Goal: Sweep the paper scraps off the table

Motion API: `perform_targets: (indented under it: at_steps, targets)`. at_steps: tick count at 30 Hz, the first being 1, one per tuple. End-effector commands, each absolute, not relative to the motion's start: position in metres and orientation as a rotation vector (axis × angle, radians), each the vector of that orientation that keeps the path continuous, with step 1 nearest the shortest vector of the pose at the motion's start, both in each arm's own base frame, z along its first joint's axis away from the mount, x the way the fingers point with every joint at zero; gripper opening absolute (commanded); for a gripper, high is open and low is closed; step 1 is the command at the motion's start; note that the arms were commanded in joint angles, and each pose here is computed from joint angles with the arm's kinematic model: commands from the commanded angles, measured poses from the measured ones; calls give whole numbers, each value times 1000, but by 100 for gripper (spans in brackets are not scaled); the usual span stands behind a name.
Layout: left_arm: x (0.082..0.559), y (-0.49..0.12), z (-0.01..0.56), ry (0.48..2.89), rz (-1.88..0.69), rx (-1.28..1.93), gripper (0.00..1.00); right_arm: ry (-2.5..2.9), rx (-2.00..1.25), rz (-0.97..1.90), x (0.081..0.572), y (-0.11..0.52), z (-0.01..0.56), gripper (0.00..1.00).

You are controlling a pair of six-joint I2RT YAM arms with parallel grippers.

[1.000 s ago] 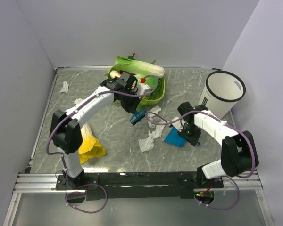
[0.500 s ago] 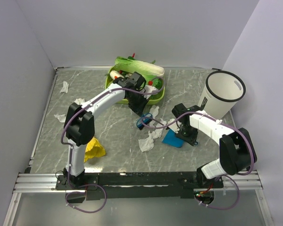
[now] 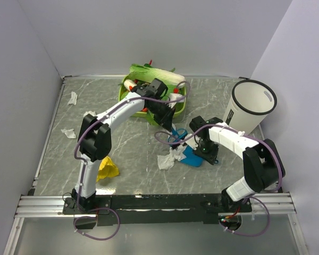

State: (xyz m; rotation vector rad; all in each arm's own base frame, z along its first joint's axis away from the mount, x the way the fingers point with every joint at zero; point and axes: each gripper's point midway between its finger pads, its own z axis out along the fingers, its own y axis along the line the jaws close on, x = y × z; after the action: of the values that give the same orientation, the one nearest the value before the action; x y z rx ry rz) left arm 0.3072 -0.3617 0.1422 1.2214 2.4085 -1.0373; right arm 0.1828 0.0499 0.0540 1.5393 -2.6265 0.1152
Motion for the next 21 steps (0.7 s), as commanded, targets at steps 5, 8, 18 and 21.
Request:
perform_targets:
  at_steps: [5, 8, 18, 21]
  targets:
    - [312, -369, 162, 2329, -1217, 1194, 1, -2806, 1458, -17, 209, 87, 56, 0]
    - [322, -366, 163, 2351, -1196, 1131, 1, -2807, 1450, -19, 207, 86, 53, 0]
    - [345, -328, 211, 2269, -859, 1055, 1, -2743, 1530, 38, 179, 62, 59, 0]
    - [352, -320, 203, 2272, -769, 1067, 1, -2723, 1520, 66, 176, 56, 56, 0]
